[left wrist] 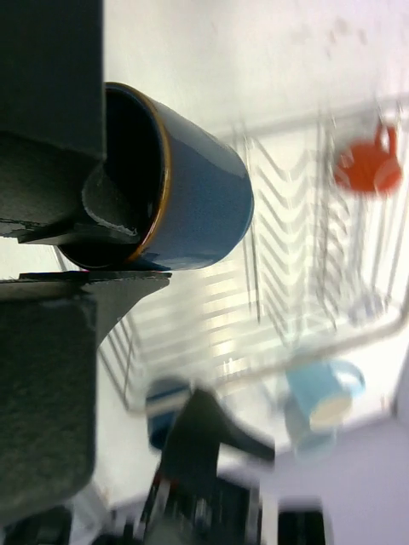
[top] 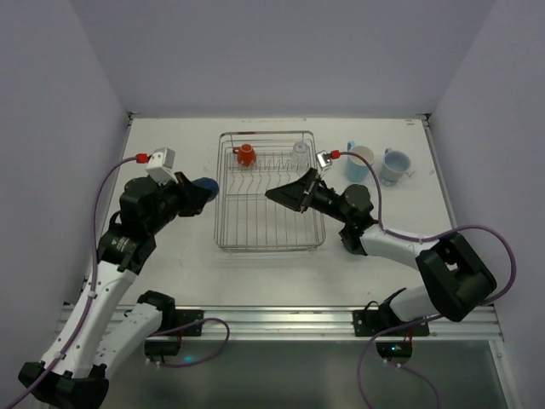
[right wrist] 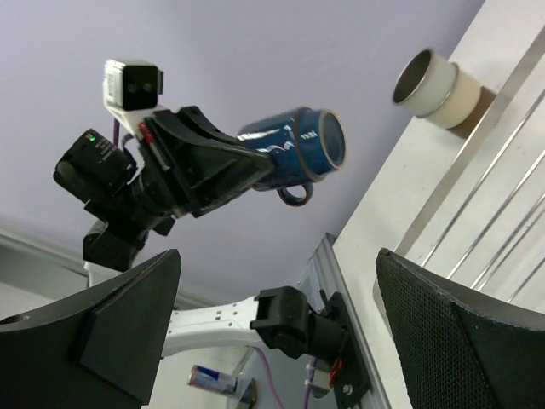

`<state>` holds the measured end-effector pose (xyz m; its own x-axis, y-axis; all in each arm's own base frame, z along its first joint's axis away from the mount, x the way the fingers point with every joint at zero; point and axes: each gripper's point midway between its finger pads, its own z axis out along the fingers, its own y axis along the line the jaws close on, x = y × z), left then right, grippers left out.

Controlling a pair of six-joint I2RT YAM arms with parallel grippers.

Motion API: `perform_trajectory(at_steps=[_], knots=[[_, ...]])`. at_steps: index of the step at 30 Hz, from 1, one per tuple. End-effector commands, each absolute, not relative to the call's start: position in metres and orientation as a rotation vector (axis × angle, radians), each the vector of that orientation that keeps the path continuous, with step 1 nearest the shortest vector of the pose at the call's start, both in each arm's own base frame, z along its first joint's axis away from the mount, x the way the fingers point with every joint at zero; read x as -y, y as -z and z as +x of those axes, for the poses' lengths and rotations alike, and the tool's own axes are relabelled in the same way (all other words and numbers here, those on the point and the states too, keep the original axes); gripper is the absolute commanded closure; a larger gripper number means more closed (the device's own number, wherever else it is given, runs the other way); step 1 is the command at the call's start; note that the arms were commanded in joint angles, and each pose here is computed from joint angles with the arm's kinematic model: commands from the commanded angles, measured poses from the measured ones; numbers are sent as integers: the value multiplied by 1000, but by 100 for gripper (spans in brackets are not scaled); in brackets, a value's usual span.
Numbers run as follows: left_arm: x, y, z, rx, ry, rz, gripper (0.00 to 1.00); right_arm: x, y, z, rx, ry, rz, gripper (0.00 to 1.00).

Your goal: Unload the cups from the dish rack

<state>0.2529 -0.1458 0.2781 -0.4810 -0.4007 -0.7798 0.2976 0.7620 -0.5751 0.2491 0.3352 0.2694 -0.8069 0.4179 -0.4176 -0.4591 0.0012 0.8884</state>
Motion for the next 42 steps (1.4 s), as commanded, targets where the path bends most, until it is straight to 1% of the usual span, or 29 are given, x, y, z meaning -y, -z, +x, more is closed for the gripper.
perform_trajectory(at_steps=[1,3,5,7,9,13,14,16,17,19,23,25,26,30,31,33,34,36,37,39,40,42], knots=[[87,-219,245,-2156,372,-98,100,-320,-278,250,-1607,-1812,-84,1],[75,-205,249,-2196,273,-125,100,-317,-272,250,-1640,-1776,-81,1],[78,-196,253,-2238,274,-114,100,-315,-277,251,-1634,-1721,-116,1],[76,-189,257,-2273,238,-114,100,-312,-268,253,-1684,-1638,-132,1],[70,-176,266,-2318,175,-125,100,-305,-269,254,-1721,-1560,-137,1],[69,-155,286,-2385,126,-119,100,-290,-271,260,-1724,-1375,-166,1],[69,-143,290,-2423,108,-116,100,-287,-273,260,-1725,-1352,-173,1],[69,-140,301,-2434,91,-115,100,-283,-271,259,-1741,-1303,-196,1],[70,-128,305,-2472,72,-110,100,-281,-266,260,-1764,-1278,-187,1],[69,-128,317,-2470,53,-103,100,-278,-264,261,-1768,-1245,-199,1],[61,-105,332,-2538,15,-115,100,-276,-256,266,-1787,-1197,-203,1],[57,-99,339,-2552,9,-115,98,-274,-252,268,-1801,-1171,-202,1],[55,-89,339,-2581,-9,-117,95,-274,-250,269,-1808,-1163,-203,1],[49,-71,341,-2620,-44,-108,88,-271,-245,271,-1823,-1135,-191,1],[49,-68,340,-2624,-48,-108,83,-270,-244,272,-1824,-1127,-183,1],[49,-67,340,-2621,-47,-107,76,-267,-243,274,-1828,-1110,-169,1],[49,-66,339,-2620,-46,-109,70,-266,-243,278,-1826,-1090,-164,1],[50,-70,340,-2601,-32,-110,65,-267,-235,284,-1851,-1056,-166,1],[51,-76,341,-2580,-20,-112,58,-268,-239,289,-1850,-1039,-164,1],[52,-86,344,-2547,-7,-117,48,-269,-225,297,-1903,-989,-178,1],[53,-96,345,-2513,11,-116,40,-269,-231,306,-1894,-959,-169,1],[55,-110,348,-2464,36,-117,34,-268,-216,315,-1956,-894,-172,2]])
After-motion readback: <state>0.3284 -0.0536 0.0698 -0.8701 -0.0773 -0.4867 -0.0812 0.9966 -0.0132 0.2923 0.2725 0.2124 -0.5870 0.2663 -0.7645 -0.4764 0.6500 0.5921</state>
